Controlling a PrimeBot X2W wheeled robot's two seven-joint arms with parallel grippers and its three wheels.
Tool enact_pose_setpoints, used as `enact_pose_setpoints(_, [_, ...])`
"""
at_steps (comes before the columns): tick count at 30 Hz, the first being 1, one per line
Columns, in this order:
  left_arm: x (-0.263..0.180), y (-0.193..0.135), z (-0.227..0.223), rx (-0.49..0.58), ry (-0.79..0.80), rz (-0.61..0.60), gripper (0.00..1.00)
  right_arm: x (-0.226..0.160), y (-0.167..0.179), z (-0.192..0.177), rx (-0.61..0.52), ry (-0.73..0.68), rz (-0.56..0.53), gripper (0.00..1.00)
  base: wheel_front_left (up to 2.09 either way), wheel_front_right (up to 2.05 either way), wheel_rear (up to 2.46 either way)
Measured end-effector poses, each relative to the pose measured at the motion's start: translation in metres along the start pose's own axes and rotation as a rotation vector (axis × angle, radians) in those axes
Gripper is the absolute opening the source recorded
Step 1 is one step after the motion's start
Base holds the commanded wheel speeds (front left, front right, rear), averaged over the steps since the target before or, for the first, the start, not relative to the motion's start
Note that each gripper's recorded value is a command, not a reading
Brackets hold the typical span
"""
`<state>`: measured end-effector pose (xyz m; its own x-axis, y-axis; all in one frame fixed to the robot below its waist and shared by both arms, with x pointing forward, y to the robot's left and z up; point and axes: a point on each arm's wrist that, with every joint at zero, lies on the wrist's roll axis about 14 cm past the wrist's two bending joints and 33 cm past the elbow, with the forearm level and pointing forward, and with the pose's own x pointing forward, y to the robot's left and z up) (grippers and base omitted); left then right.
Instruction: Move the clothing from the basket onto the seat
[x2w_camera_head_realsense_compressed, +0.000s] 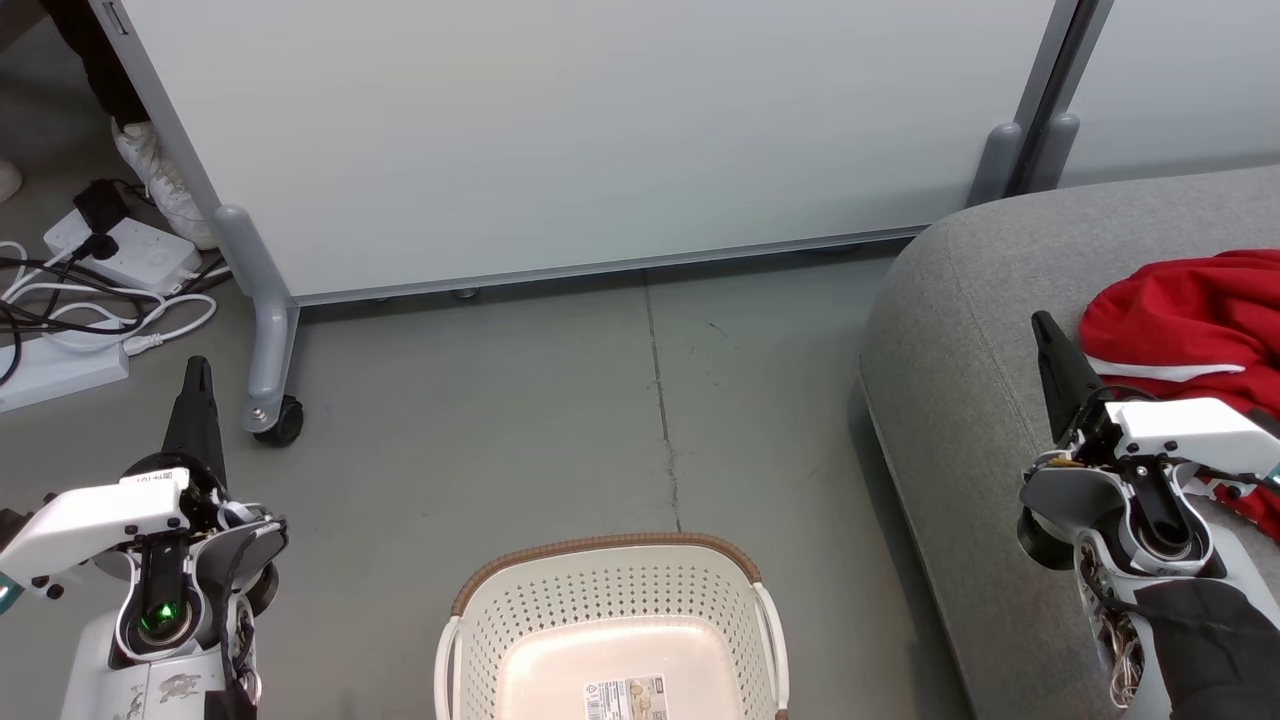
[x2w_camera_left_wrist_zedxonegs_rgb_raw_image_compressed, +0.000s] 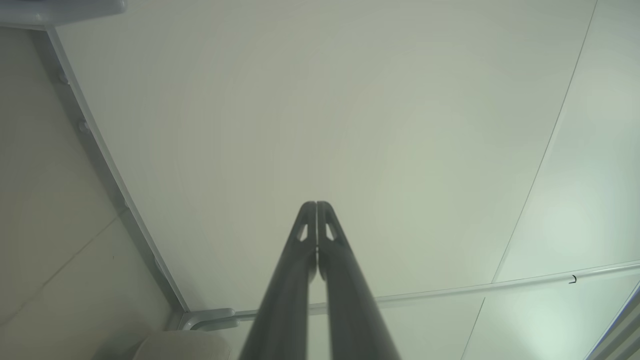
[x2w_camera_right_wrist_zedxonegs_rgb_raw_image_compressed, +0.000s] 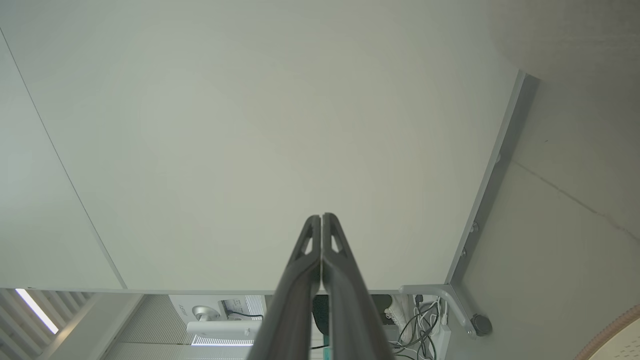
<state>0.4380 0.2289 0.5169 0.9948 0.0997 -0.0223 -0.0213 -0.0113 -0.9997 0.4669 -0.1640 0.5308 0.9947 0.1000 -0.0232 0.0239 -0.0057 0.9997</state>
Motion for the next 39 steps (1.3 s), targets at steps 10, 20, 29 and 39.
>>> enact_pose_setpoints(10, [0.0000, 0.0001, -0.0001, 0.000, 0.000, 0.000, 0.00, 0.0000, 0.0000, 0.0000, 0.000, 0.000, 0.000, 0.00, 0.00, 0.00, 0.00])
enact_pose_setpoints(20, [0.0000, 0.0001, -0.0001, -0.001, 0.000, 0.000, 0.00, 0.0000, 0.0000, 0.0000, 0.000, 0.000, 0.000, 0.00, 0.00, 0.00, 0.00])
enact_pose_setpoints(29, [0.0000, 0.0001, 0.0000, -0.001, 0.000, 0.000, 0.00, 0.0000, 0.0000, 0.0000, 0.000, 0.000, 0.000, 0.00, 0.00, 0.00, 0.00])
enact_pose_setpoints(39, [0.0000, 0.0001, 0.0000, -0.001, 0.000, 0.000, 0.00, 0.0000, 0.0000, 0.0000, 0.000, 0.000, 0.000, 0.00, 0.00, 0.00, 0.00])
